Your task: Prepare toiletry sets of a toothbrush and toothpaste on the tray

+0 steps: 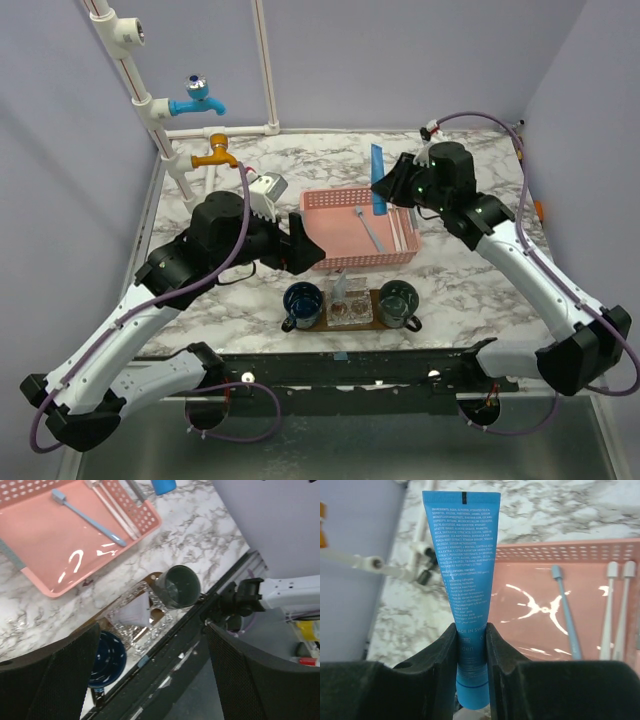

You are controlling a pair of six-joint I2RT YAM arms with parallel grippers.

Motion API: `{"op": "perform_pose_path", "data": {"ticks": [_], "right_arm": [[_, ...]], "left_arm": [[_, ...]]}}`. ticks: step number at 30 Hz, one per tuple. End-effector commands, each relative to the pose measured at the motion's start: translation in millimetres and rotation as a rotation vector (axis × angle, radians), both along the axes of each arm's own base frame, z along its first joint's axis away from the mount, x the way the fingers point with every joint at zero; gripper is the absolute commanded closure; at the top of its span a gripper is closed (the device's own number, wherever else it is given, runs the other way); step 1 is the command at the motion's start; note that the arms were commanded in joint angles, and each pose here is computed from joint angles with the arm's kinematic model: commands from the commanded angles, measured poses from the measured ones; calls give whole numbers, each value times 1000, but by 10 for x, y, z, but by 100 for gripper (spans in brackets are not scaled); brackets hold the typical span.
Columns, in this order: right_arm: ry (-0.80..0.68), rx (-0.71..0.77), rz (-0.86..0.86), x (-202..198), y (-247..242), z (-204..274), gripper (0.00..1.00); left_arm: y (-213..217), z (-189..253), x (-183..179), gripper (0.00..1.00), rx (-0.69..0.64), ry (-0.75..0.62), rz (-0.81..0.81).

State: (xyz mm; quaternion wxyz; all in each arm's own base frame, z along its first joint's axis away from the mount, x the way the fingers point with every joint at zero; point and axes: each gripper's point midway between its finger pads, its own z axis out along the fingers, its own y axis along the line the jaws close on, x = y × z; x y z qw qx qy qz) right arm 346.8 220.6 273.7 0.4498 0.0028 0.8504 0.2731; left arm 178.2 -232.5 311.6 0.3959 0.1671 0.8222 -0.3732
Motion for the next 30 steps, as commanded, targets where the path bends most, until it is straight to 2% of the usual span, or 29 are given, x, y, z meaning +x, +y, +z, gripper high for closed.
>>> {"op": "perform_pose_path", "data": {"ticks": [1,6,12,24,30], "right_arm": [[-68,254,138,-270,336,495,73],[-98,414,225,-530,501,771,73],[-110,605,355,-863,768,1052,73],[-127,770,474,-1324,1055,1350,73],[-124,793,508,-1467,1158,1407,73]], "left_arm": [[-175,381,-195,14,-194,14,-93],[-294,545,-287,14,-340,19,-146],[-386,604,-328,14,-400,58,-186],[-468,561,-298,15,-465,97,-187],[-448,574,-256,16,-486,97,-152]]}}
